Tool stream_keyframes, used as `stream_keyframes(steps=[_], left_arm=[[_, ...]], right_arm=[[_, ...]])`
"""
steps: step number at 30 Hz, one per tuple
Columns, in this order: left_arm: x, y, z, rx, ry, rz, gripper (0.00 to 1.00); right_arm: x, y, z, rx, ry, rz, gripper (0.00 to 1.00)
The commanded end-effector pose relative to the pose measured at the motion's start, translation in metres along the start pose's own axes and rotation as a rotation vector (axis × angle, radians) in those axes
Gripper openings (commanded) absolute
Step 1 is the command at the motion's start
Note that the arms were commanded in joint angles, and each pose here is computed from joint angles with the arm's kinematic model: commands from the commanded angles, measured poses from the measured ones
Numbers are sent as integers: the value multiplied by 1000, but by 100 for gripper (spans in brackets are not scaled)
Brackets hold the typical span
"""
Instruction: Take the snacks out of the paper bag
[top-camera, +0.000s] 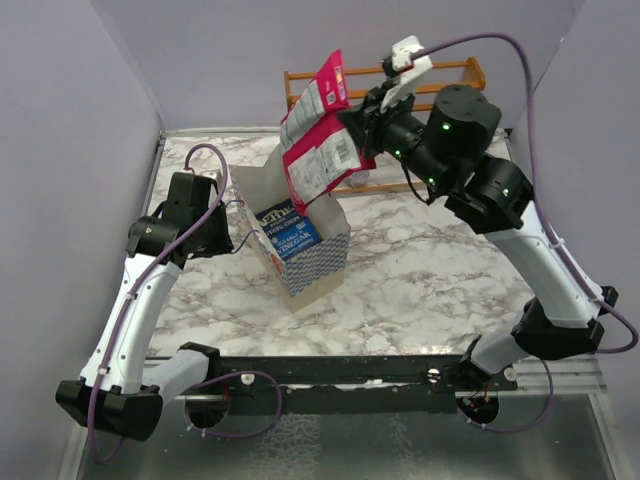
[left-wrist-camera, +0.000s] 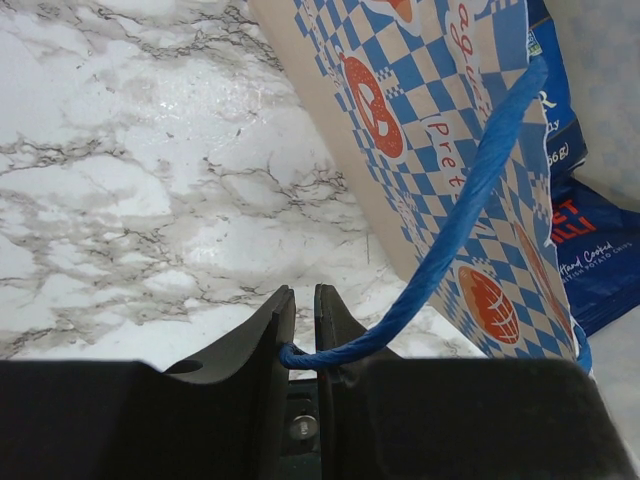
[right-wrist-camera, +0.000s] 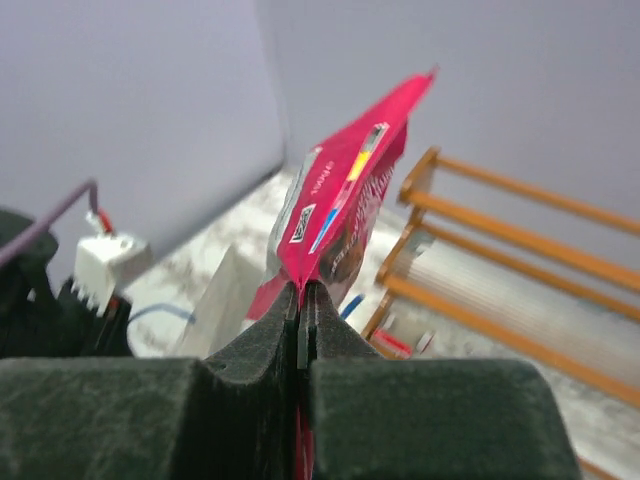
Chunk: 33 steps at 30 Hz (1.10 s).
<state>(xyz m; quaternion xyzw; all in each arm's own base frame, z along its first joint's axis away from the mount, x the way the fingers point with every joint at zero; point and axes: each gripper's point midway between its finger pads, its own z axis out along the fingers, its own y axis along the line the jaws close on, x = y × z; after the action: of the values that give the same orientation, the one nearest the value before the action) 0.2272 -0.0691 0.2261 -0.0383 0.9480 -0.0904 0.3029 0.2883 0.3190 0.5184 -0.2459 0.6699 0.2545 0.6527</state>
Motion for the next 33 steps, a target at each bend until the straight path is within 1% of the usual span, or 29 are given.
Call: stream_keyframes(steps=[1, 4, 6, 9, 12, 14, 15, 18, 19, 22, 26, 29, 33], left_arm=[[-3, -7, -4, 38, -8, 19, 17], [0, -7, -3, 41, -1, 19, 17], [2, -6, -2, 42, 4, 23, 17], [2, -6, -3, 41, 6, 25, 17], [3, -6, -3, 42, 7, 20, 17], [3, -7, -4, 42, 6, 16, 17], [3, -7, -4, 44, 6, 13, 17], [3, -8, -4, 47, 3, 10, 17], [3, -8, -4, 48, 4, 10, 17], [4, -8, -5, 51, 5, 8, 17], [5, -8, -5, 55, 4, 14, 17], [3, -10, -4, 62, 8, 28, 17], [1, -9, -4, 60, 0, 42, 17]], right_arm=[[-107, -65, -56, 323, -392, 7, 1], [-107, -107, -91, 563, -402, -76, 1], [-97, -128, -113, 697, -365, -149, 1], [-78, -151, -142, 854, -303, -254, 1], [-65, -165, -166, 952, -258, -314, 1], [-45, -168, -169, 967, -187, -367, 1], [-32, -169, -167, 972, -147, -394, 1], [29, -173, -155, 979, 8, -443, 1], [50, -176, -153, 981, 44, -431, 1], [105, -191, -151, 993, 130, -289, 1], [172, -209, -158, 1013, 302, -185, 1], [213, -222, -163, 1016, 391, -174, 1], [258, -245, -181, 1063, 483, -72, 1]])
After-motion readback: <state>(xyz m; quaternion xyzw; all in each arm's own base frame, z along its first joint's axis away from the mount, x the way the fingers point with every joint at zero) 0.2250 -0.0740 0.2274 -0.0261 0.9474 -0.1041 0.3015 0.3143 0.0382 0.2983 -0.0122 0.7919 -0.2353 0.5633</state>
